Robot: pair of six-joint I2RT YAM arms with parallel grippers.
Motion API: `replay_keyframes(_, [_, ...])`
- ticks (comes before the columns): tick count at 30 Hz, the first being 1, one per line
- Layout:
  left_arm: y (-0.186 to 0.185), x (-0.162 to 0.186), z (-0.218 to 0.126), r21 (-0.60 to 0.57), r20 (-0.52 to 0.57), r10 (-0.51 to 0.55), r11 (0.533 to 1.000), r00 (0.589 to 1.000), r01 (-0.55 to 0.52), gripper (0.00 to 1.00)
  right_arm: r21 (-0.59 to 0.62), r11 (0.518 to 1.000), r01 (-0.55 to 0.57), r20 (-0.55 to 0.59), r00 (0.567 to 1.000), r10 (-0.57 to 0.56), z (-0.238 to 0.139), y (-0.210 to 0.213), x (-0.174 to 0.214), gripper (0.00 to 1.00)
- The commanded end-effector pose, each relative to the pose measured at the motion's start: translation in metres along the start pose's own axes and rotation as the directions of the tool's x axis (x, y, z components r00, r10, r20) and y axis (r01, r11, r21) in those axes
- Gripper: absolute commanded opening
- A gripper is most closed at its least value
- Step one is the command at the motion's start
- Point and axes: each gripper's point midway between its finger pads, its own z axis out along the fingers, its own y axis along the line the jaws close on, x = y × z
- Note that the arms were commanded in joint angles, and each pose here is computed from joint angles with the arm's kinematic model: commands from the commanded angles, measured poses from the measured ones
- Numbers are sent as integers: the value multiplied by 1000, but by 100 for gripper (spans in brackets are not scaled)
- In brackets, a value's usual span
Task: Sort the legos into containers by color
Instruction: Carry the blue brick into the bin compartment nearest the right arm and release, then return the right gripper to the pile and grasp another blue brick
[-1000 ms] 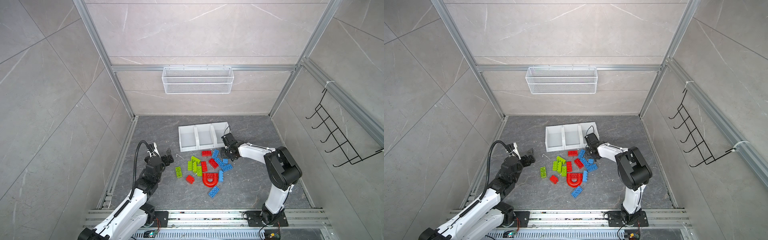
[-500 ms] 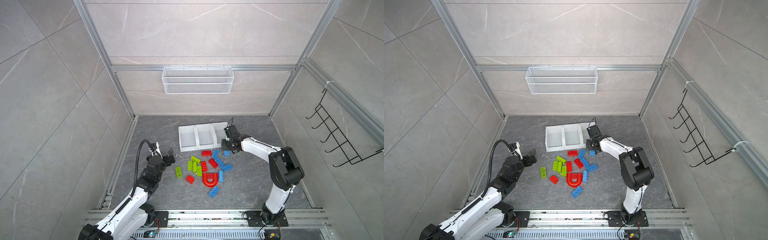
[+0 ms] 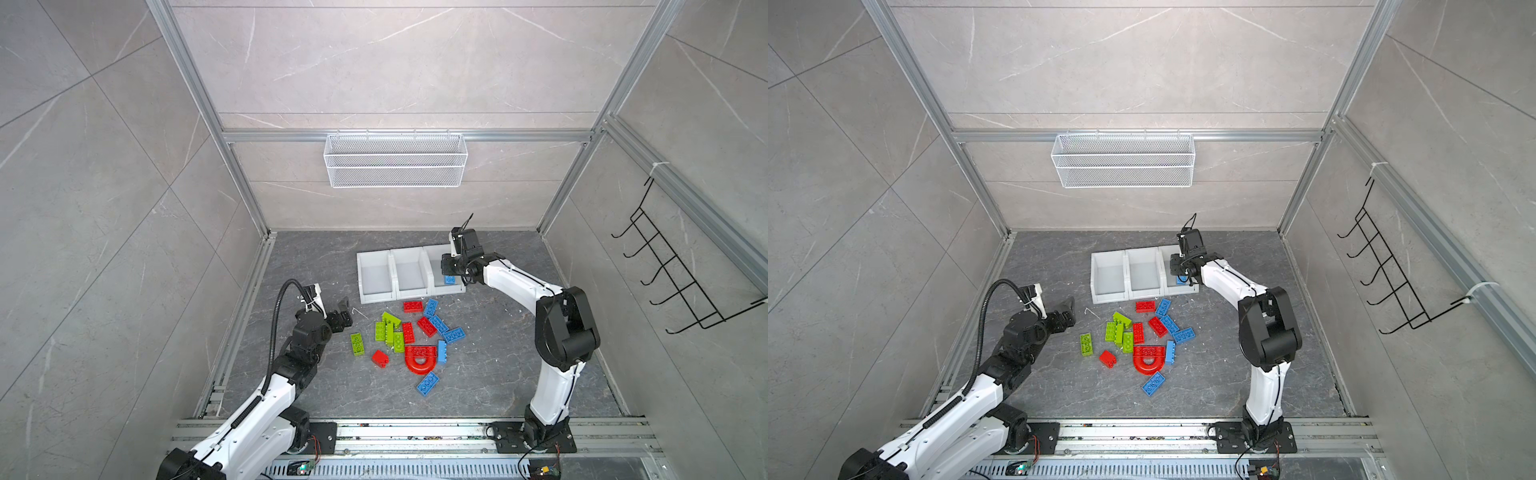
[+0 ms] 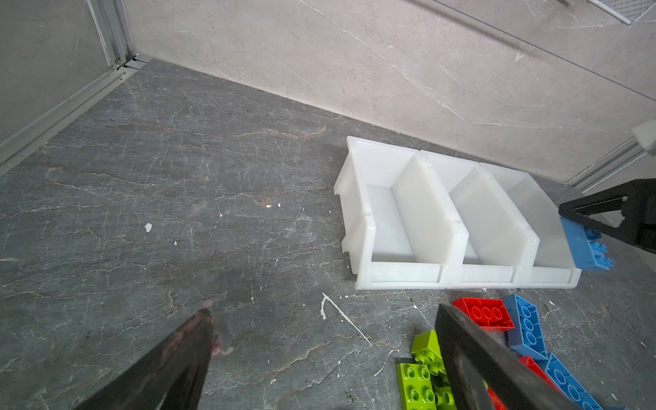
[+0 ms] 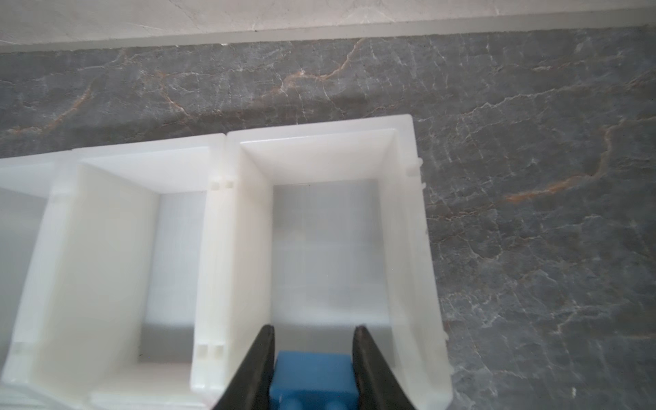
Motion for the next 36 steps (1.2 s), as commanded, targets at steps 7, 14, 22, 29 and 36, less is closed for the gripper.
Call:
replay_keyframes(7, [-7, -12, -3, 40, 54, 7, 999, 999, -9, 99, -46, 999, -11, 10, 1000, 12, 34, 7, -2, 31])
replay_keyframes(14, [-6, -12, -2, 31, 53, 7, 999, 999, -9, 99, -38, 999, -2, -10, 1000, 1, 51, 8, -2, 32])
replay_keyframes(22, [-7, -12, -1, 31, 42, 5, 999, 999, -6, 100, -16, 1000, 9, -2, 1000, -9, 50, 6, -12, 53])
replay_keyframes(29, [-6, -15, -5, 33, 57, 3, 999, 998, -5, 99, -60, 998, 10, 72, 997, -6, -8, 11, -29, 59])
replay_keyframes(36, [-10, -15, -4, 52, 50, -1, 999, 999, -2, 99, -171, 984, 43, 2, 999, -43, -79, 33, 27, 60])
